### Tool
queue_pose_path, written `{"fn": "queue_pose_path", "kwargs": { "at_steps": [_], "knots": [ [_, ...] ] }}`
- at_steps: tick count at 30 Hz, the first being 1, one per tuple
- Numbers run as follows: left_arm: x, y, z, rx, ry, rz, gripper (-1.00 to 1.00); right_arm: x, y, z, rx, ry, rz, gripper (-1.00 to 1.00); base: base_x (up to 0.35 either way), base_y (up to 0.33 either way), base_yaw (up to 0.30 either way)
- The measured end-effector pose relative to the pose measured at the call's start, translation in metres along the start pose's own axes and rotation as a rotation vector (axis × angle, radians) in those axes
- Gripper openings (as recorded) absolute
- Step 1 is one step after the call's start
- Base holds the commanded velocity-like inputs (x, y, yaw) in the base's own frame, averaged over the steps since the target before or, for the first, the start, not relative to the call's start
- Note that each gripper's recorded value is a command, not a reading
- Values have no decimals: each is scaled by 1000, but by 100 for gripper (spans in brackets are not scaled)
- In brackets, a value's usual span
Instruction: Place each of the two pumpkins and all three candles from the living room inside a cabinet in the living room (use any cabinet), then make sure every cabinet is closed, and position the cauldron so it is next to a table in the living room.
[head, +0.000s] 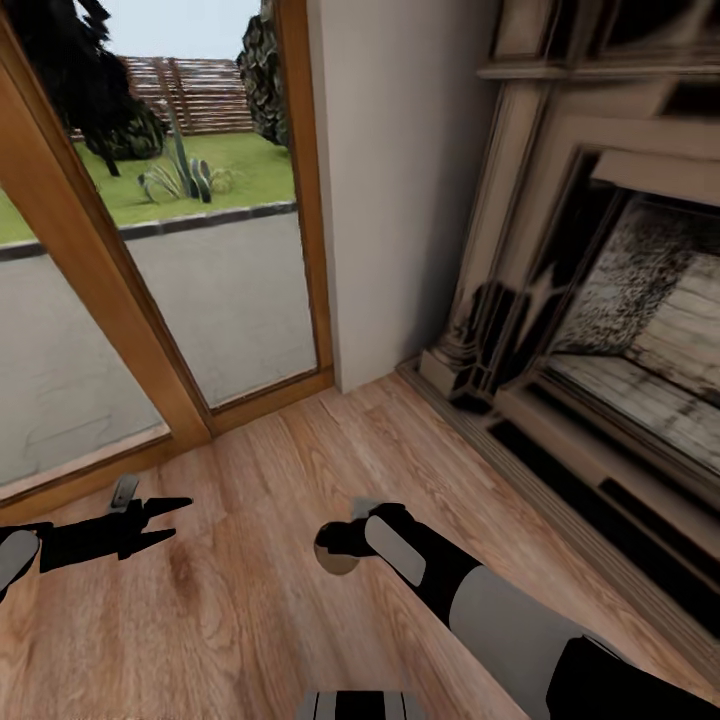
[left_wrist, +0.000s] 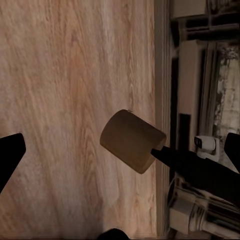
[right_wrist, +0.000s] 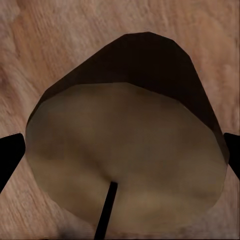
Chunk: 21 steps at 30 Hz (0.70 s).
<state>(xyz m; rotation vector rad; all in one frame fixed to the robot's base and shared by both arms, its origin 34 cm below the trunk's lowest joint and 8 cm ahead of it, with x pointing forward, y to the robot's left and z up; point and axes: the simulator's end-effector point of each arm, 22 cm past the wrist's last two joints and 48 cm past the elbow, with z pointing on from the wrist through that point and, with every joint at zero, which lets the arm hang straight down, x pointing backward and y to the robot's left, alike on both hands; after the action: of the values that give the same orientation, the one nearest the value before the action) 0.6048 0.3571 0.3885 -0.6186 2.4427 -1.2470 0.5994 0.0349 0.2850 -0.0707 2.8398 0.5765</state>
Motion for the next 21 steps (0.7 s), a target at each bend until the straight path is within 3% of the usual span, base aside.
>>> {"fn": "queue_pose_path", "kwargs": {
  "at_steps": [5, 21],
  "knots": [
    [-3, -12, -7, 13, -13, 17, 100, -8, 5, -11, 0, -23, -9, -100, -234, 0, -251],
    [-13, -49, -28, 54, -55, 72, 100, -33, 20, -47, -2, -98, -40, -100, -12, 0, -249]
  ]
}}
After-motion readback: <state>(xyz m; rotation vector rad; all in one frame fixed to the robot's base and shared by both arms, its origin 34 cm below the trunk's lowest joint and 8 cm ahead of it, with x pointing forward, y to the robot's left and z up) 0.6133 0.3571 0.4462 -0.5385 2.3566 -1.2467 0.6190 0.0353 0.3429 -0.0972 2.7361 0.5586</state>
